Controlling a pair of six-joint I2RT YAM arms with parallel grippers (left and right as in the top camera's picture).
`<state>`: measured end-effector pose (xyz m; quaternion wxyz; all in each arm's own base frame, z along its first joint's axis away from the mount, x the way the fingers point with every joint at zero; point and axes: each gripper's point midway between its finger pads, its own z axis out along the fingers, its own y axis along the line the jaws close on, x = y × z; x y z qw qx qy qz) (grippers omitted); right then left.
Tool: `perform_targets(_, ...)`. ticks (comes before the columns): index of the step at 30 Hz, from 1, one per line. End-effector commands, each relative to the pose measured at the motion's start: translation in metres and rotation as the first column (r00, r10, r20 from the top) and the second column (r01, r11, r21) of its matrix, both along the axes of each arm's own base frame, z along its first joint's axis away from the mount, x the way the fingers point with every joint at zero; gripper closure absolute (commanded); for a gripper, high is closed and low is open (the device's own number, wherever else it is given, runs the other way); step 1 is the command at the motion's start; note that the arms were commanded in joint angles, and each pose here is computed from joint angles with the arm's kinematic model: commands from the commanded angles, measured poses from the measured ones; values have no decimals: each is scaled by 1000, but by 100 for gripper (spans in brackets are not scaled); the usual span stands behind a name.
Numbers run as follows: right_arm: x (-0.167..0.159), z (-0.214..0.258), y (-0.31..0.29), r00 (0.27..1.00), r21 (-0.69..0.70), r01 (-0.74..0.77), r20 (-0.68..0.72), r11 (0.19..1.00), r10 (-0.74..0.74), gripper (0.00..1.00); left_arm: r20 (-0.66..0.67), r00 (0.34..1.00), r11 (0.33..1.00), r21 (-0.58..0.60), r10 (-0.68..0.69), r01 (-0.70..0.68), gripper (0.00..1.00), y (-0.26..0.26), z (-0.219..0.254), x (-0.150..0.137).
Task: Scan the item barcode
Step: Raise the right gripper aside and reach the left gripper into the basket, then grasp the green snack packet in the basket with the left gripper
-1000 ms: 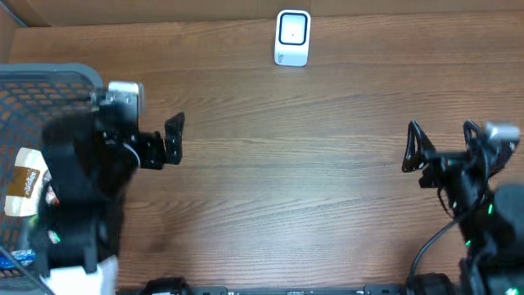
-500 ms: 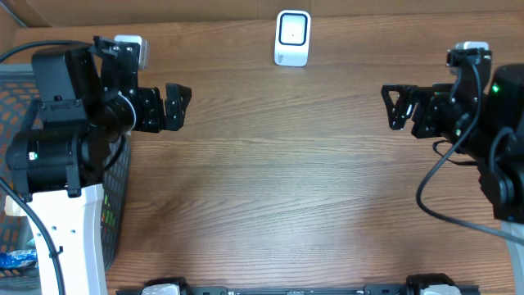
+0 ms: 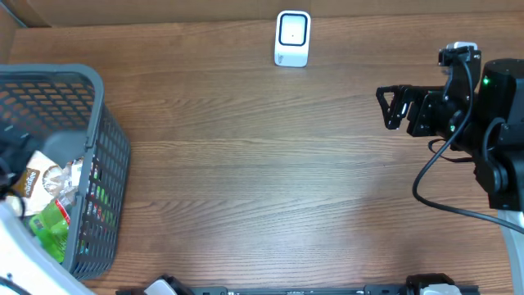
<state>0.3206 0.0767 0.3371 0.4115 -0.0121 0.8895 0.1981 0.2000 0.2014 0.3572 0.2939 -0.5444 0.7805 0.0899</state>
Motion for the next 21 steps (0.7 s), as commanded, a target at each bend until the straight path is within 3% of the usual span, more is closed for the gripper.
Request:
perform_targets(1, 1, 4, 3, 1000, 7, -9, -3, 1000, 9, 0, -102, 970, 954, -183, 222, -237, 0, 34, -60, -18)
perform_targets(7, 4, -3, 3, 1000, 5, -9, -29, 1000, 9, 0, -237, 940, 898, -311, 244, -311, 0, 53, -151, -19)
perform_targets(16, 12, -17, 4, 997, 2, -9, -74, 1000, 10, 0, -296, 905, 839, -366, 306, -403, 0, 42, -261, -28)
perform_targets(21, 14, -20, 6, 996, 11, -20, -88, 1000, 21, 0, -277, 909, 849, -347, 313, -398, 11, 43, -289, -27)
